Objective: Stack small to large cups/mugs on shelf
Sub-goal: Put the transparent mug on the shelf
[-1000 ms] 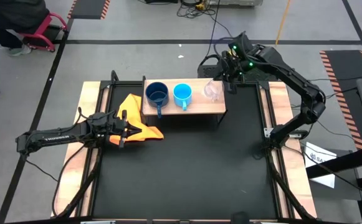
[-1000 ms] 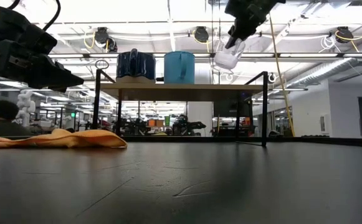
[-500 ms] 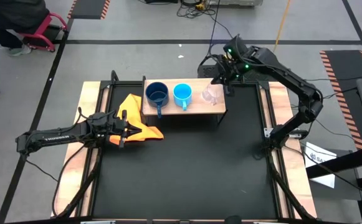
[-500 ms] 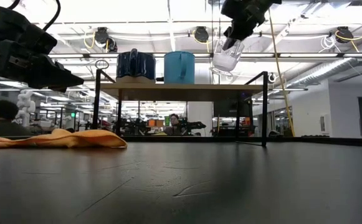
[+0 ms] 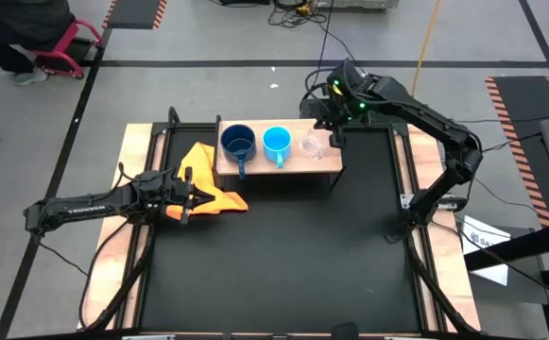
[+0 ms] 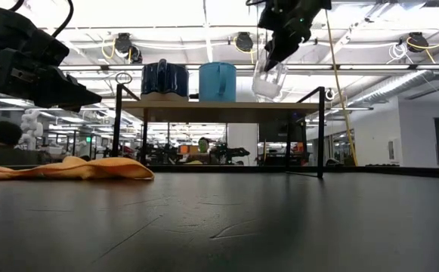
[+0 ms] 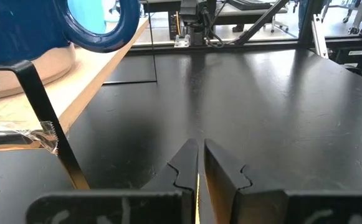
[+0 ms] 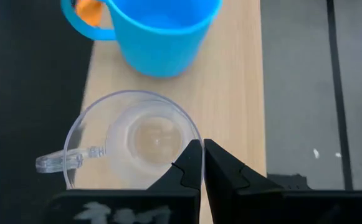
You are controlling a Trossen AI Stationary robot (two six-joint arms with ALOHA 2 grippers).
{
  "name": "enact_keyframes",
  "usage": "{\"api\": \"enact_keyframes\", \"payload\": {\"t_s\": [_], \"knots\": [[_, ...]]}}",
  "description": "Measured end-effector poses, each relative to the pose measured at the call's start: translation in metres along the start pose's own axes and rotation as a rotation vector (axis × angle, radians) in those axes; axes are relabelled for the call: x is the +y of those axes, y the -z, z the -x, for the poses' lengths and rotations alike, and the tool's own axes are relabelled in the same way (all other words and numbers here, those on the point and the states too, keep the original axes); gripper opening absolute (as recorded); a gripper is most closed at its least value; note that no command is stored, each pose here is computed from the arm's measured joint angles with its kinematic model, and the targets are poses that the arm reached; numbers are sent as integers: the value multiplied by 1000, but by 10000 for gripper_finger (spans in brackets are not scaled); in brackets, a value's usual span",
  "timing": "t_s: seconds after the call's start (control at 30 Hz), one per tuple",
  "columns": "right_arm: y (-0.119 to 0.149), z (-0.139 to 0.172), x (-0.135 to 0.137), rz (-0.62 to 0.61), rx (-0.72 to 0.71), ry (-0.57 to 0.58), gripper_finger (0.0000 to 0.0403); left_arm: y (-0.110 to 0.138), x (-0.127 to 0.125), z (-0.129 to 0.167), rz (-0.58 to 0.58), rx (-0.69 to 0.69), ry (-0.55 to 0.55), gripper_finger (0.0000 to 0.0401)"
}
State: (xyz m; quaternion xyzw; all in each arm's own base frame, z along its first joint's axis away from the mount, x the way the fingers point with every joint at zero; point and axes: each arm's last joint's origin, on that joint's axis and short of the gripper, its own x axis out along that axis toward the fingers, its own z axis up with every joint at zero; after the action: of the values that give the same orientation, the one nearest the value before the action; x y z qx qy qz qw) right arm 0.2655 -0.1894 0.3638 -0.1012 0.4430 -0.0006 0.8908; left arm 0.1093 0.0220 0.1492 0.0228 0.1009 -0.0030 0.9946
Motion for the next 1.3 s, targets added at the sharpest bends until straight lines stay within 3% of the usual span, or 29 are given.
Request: {"api": "enact_keyframes", "payload": {"t_s": [0.83,1.0,1.3], "knots": [[0,-9,1,-2,51,2,0,0,0,0,0,0,0,31],[-1,-13,1,-15,147,17,0,0,0,0,0,0,0,31],[-8,-4,1,-32,173,17,0,0,0,0,0,0,1,31]]}}
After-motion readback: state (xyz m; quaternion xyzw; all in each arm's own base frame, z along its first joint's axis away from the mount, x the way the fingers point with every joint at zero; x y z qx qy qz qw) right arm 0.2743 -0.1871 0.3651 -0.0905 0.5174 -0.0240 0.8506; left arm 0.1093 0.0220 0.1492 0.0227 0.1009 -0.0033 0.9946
